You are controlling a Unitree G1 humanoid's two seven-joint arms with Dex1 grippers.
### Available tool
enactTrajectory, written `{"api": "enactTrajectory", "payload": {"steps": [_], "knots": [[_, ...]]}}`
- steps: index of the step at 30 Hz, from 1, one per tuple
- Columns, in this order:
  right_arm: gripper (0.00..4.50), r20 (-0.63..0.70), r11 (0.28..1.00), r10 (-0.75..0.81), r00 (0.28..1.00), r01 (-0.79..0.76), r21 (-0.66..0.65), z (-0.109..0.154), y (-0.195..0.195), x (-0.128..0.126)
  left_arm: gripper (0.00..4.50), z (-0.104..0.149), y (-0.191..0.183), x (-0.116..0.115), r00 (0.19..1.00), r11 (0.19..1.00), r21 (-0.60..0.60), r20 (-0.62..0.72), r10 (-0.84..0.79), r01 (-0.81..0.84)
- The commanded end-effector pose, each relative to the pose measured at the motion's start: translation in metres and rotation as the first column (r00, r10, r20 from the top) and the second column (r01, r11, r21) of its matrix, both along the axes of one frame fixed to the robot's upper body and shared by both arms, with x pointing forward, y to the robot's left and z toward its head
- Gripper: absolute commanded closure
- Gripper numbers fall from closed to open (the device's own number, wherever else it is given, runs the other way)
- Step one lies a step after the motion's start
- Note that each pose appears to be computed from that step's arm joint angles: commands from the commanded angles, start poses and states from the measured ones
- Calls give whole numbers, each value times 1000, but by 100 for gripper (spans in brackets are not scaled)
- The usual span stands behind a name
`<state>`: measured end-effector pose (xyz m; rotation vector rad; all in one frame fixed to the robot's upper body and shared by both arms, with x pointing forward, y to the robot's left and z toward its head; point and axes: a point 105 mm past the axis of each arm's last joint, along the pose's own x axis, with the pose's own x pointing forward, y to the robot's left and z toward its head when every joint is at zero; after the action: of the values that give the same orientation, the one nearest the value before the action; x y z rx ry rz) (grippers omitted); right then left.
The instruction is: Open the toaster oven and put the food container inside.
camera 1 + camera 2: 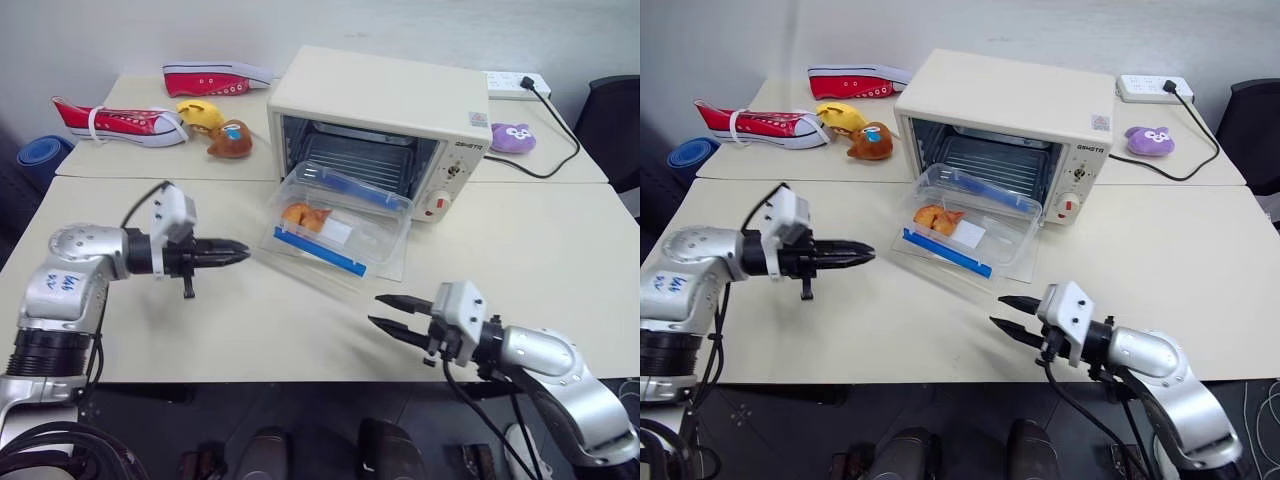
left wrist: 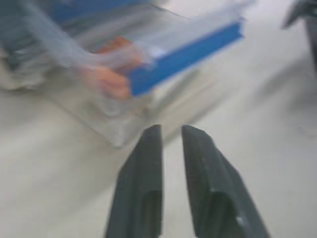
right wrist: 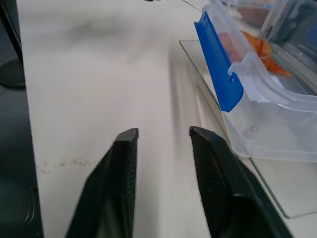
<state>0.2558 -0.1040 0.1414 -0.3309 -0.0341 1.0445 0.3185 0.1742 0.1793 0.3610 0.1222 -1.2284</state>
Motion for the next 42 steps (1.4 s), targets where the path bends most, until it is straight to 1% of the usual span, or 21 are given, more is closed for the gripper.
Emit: {"api": "enactTrajectory", "payload": {"steps": [1, 2, 6, 9, 14, 17, 20, 24, 29, 34, 36, 37, 39, 42], "knots": [[421, 70, 998, -56, 996, 55, 7, 9, 5, 19, 450, -10, -23, 7, 998, 999, -5, 48, -36, 36], [446, 70, 997, -72, 995, 71, 14, 10, 5, 25, 450, -13, -29, 11, 998, 999, -19, 49, -27, 28], [446, 69, 997, -71, 995, 70, 13, 12, 12, 38, 450, -19, -49, 28, 998, 996, -81, 54, 34, -29], [446, 85, 995, -103, 991, 102, 24, 19, 17, 54, 450, -19, -58, 41, 993, 990, -109, 69, 95, -87], [446, 124, 982, -190, 974, 189, 20, 24, 9, 82, 450, -9, -67, 63, 973, 961, -202, 90, 211, -190], [446, 155, 973, -230, 961, 229, 27, 29, 4, 98, 450, -10, -74, 71, 964, 954, -212, 111, 240, -214], [446, 172, 969, -248, 953, 246, 35, 32, 0, 108, 450, -5, -76, 81, 947, 937, -237, 132, 293, -257], [446, 206, 956, -295, 933, 290, 53, 38, -9, 122, 450, 7, -79, 95, 926, 899, -315, 126, 357, -304], [446, 230, 920, -390, 891, 373, 117, 48, -19, 146, 450, 18, -84, 114, 888, 844, -384, 115, 445, -373], [446, 232, 888, -457, 859, 429, 164, 54, -26, 164, 450, 23, -93, 124, 878, 821, -415, 97, 468, -392], [446, 216, 899, -433, 875, 403, 170, 55, -22, 165, 450, 22, -99, 123, 890, 837, -404, 106, 444, -369], [446, 212, 917, -394, 894, 367, 157, 54, -19, 161, 450, 22, -99, 121, 896, 844, -402, 111, 430, -355], [446, 187, 950, -304, 934, 283, 133, 50, -15, 147, 450, 20, -91, 115, 905, 863, -379, 125, 406, -334], [446, 155, 973, -215, 964, 198, 117, 47, -20, 121, 450, 13, -70, 99, 922, 891, -336, 131, 364, -304]]}}
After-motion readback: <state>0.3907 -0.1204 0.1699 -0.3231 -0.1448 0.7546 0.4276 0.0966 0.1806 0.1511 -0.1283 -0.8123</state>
